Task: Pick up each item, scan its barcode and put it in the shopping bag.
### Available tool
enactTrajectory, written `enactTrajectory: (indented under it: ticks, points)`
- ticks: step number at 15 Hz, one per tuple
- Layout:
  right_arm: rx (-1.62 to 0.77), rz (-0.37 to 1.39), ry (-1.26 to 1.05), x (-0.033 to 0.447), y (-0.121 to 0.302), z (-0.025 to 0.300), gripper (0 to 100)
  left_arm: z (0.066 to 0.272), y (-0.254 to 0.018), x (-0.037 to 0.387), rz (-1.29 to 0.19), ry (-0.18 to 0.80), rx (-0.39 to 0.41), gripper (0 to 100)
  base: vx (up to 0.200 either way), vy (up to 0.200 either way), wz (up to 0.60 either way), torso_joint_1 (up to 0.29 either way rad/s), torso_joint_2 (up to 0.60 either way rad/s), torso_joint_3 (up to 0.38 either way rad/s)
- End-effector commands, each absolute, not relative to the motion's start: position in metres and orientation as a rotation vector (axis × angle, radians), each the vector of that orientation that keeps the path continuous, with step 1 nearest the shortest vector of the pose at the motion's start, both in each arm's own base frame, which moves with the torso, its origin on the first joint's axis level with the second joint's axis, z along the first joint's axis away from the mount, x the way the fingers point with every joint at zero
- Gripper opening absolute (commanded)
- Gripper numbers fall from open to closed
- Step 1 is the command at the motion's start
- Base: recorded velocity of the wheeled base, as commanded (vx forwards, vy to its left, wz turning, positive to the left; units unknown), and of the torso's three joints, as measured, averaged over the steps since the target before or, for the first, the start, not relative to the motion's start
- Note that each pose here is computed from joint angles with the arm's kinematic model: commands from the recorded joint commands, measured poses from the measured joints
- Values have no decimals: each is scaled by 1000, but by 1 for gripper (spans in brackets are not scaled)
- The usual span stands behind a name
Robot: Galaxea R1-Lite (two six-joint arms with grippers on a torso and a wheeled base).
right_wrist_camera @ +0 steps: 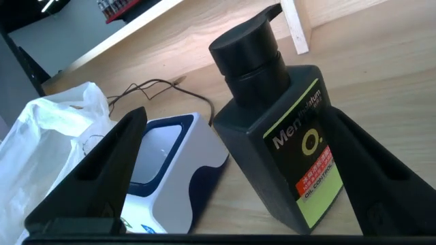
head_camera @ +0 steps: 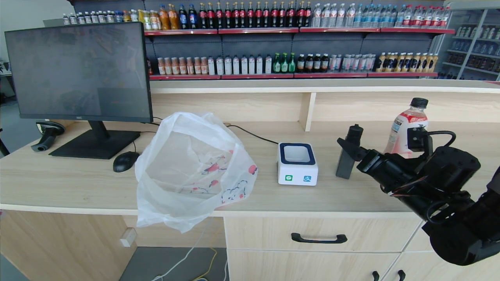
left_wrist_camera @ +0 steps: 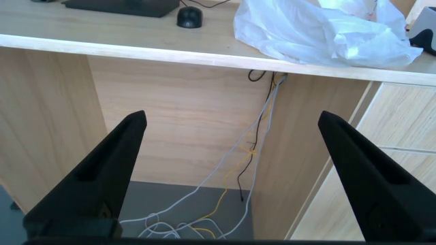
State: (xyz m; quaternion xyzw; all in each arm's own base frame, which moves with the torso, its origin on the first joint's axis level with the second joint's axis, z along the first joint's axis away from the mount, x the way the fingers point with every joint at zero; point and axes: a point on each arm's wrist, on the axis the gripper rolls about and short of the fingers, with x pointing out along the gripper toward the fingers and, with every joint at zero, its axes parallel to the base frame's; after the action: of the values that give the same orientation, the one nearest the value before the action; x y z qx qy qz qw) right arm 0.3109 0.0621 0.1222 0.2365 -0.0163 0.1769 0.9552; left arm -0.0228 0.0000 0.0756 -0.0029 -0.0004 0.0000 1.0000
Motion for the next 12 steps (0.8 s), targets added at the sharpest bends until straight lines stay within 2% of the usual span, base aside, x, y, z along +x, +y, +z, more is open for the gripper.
enactTrajectory:
  ticks: [1,12]
  points:
    - [480,361,-38,312,63,123,100,76,0,-23,0,-2,-6,100,0,0,0,0,0,0]
    - [478,359,-14,322,65,112,100,76,0,-23,2,-2,-6,100,0,0,0,0,0,0]
